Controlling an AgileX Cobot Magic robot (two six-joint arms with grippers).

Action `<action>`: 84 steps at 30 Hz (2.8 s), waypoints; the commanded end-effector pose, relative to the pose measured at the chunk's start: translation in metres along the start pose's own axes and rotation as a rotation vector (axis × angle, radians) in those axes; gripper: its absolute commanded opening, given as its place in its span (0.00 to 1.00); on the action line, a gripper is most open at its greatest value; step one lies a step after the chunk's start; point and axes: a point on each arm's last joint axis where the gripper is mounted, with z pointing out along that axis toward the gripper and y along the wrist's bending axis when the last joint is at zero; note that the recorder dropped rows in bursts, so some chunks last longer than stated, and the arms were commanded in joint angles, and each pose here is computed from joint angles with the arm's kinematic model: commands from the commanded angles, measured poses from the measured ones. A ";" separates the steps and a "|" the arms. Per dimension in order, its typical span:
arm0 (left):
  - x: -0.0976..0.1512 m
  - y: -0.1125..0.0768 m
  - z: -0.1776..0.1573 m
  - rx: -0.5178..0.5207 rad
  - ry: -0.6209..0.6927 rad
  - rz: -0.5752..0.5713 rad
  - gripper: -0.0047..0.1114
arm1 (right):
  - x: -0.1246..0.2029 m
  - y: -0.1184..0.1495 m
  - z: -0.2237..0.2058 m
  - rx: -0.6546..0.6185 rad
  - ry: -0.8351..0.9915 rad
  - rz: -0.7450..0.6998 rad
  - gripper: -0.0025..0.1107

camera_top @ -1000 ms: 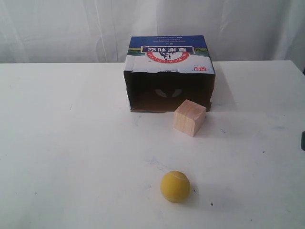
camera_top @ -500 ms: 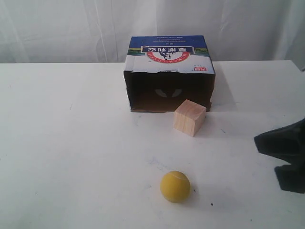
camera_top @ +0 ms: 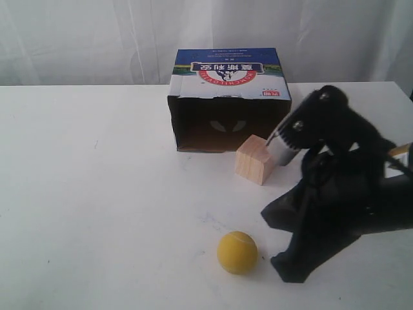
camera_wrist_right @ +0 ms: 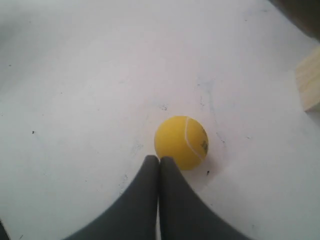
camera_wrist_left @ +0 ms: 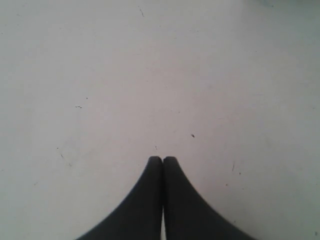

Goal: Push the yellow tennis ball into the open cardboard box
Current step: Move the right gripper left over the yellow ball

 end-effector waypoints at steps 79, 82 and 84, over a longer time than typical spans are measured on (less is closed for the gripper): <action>0.003 0.000 0.000 0.005 0.017 0.005 0.04 | -0.028 -0.022 0.121 0.100 0.076 0.027 0.02; 0.003 0.000 0.000 0.005 0.017 0.005 0.04 | -0.038 -0.022 0.117 0.088 0.086 0.019 0.02; 0.003 0.000 0.000 0.005 0.017 0.005 0.04 | -0.040 -0.021 0.114 0.083 0.098 0.014 0.02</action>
